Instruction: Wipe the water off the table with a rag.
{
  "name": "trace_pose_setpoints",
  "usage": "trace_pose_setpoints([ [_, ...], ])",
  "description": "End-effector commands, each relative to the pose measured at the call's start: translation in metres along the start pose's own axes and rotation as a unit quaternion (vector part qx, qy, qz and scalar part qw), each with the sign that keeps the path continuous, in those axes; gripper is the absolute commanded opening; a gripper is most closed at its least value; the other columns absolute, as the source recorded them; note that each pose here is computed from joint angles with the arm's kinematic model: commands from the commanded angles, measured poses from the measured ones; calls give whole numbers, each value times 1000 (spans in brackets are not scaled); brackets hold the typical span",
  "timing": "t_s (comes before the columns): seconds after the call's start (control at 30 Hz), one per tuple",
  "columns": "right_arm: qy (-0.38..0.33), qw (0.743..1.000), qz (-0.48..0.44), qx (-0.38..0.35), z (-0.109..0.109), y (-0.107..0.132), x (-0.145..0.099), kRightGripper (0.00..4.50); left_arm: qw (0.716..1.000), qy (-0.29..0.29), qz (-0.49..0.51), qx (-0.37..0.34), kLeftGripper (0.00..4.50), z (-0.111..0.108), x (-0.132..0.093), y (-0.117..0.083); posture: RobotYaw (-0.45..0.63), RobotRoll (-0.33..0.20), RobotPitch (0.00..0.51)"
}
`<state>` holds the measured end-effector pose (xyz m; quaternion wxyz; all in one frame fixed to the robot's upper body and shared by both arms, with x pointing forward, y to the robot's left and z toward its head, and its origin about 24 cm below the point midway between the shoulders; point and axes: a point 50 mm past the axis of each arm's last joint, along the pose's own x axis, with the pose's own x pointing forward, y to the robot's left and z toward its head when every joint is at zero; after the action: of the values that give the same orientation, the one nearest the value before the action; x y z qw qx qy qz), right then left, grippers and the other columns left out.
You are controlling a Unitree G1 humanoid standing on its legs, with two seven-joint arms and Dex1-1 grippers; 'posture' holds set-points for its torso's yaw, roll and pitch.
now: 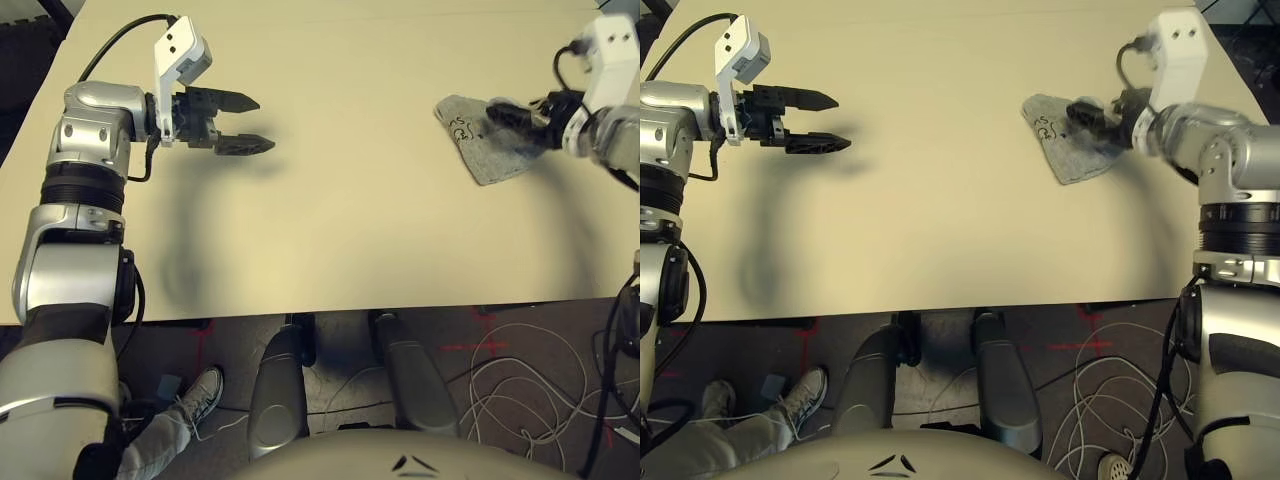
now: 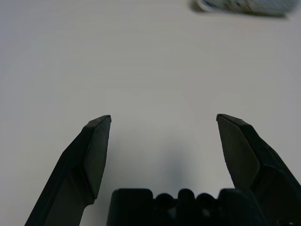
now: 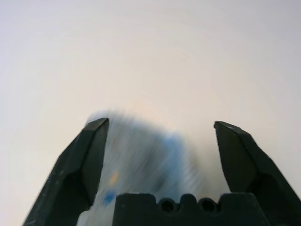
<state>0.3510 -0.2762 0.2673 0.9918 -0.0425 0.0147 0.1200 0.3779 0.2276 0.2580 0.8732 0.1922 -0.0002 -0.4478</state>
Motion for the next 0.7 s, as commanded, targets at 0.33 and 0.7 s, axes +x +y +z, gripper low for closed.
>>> trace_pose_setpoints([
  [0.33, -96, 992, -66, -44, -49, -47, 7, 4474, 919, -126, 371, -50, 4500, -34, -13, 24, -148, 0, 284],
  [0.7, -77, 997, -27, -8, -63, -46, 13, 4474, 838, -83, 533, -80, 4500, -86, -31, 16, -170, 0, 287],
])
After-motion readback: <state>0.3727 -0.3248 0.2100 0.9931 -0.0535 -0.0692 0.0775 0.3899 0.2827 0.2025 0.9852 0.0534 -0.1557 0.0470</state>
